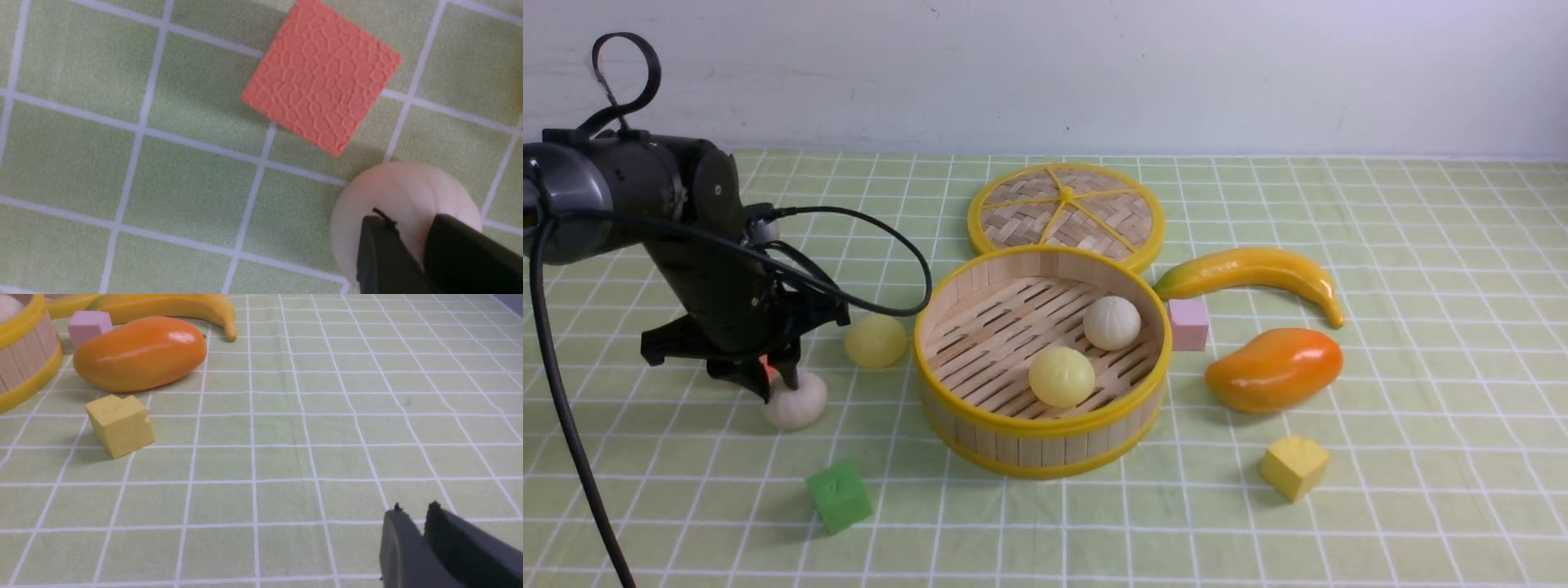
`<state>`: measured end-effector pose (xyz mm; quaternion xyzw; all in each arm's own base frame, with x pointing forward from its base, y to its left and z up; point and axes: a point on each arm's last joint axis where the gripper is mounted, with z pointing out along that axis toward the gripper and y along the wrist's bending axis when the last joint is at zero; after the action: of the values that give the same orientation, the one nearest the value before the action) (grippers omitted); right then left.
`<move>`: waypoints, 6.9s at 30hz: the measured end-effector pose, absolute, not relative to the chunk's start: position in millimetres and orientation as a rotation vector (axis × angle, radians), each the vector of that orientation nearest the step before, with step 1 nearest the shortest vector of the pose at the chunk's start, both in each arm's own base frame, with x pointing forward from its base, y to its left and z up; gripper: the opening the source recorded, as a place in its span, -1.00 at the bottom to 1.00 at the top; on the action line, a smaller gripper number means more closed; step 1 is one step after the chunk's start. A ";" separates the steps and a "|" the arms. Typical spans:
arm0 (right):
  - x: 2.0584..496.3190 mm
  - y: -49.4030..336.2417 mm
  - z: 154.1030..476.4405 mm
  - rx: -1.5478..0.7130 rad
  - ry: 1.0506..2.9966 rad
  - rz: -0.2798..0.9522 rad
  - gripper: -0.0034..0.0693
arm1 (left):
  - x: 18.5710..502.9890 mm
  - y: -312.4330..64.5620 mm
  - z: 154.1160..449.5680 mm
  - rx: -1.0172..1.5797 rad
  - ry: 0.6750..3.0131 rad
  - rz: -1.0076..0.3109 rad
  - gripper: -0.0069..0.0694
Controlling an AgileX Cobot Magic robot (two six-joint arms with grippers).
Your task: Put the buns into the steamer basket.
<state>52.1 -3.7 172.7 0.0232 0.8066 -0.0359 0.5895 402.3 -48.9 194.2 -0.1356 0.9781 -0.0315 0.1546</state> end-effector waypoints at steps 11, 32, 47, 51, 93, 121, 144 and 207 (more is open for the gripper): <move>52.1 -3.7 172.7 0.054 1.878 -0.084 -0.62 | 399.7 -48.6 196.2 -0.355 2.825 -0.079 -0.85; 52.1 -3.7 172.7 0.054 1.878 -0.084 -0.58 | 399.6 -63.8 256.5 -0.315 2.767 -0.328 -0.85; 52.1 -3.7 172.7 0.054 1.878 -0.084 -0.54 | 405.2 -163.8 272.3 0.005 2.735 -0.463 -0.85; 52.1 -3.7 172.7 0.054 1.878 -0.084 -0.53 | 413.6 -175.2 242.0 0.016 2.775 -0.449 -0.85; 52.1 -3.7 172.7 0.055 1.878 -0.083 -0.43 | 464.2 -91.0 206.8 -0.357 2.736 -0.367 0.07; 52.1 -3.7 172.7 0.055 1.878 -0.083 -0.37 | 475.7 -110.7 281.7 -0.270 2.666 -0.413 -0.85; 52.1 -3.7 172.7 0.054 1.878 -0.084 -0.28 | 462.8 -188.7 247.8 -0.217 2.783 -0.424 0.02; 52.1 -3.7 172.6 0.055 1.879 -0.083 -0.25 | -15.6 22.4 316.6 -0.206 1.815 -0.429 -0.60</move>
<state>52.1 -3.7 172.6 0.0234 0.8070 -0.0355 0.5891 -15.6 22.4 316.6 -0.0887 0.7801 -0.1844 0.5912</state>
